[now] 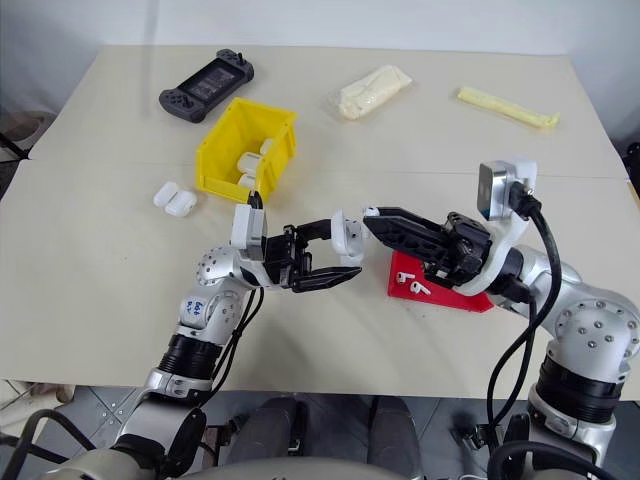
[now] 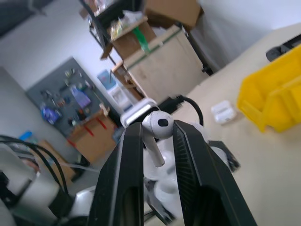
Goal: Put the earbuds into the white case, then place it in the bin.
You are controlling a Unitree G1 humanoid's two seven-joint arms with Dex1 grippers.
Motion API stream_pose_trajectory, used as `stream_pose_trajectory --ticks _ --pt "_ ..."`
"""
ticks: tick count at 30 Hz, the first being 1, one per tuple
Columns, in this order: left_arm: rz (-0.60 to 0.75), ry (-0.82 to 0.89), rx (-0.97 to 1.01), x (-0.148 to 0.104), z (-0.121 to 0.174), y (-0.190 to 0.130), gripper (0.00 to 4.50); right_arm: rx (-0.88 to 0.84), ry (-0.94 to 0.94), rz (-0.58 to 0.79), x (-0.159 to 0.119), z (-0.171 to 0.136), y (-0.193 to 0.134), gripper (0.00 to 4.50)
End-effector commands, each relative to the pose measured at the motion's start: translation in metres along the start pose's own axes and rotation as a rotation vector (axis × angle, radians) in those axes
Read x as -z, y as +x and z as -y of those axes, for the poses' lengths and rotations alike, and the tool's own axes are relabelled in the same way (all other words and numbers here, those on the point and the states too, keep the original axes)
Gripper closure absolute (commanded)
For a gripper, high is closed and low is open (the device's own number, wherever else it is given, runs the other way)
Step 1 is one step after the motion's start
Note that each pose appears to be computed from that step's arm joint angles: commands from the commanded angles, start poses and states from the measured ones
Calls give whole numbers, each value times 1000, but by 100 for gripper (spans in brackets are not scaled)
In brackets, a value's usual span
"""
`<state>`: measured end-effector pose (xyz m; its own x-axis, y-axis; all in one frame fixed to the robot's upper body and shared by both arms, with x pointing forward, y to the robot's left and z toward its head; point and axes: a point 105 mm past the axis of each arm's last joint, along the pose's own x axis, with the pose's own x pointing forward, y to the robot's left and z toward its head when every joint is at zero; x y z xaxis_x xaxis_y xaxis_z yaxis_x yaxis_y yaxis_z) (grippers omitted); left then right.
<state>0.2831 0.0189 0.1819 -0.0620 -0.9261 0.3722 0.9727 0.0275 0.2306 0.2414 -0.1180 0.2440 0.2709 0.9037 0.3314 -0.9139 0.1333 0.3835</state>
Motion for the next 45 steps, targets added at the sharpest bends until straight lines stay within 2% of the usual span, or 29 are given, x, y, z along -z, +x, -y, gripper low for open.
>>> stream_pose_trajectory --ticks 1,18,24,30,35,37,43,45 --pt "44 38 30 -14 1 7 170 -46 -15 43 -3 -14 7 399" --pt "87 43 24 -23 -1 14 170 41 39 70 21 3 1 399" --pt "91 43 24 -23 -2 16 170 55 39 28 33 4 -2 399" --pt "99 43 31 -25 -1 17 170 86 -49 -16 38 8 -1 399" --pt "107 46 34 -27 -2 19 170 88 -174 -125 49 9 -1 399" --pt "108 47 35 -26 -2 19 170 92 -149 -117 48 9 0 399" --pt "107 48 45 -25 -2 20 170 64 -223 -147 39 0 -1 208" --pt "105 49 46 -24 -2 18 170 80 -238 -138 27 -2 -11 208"
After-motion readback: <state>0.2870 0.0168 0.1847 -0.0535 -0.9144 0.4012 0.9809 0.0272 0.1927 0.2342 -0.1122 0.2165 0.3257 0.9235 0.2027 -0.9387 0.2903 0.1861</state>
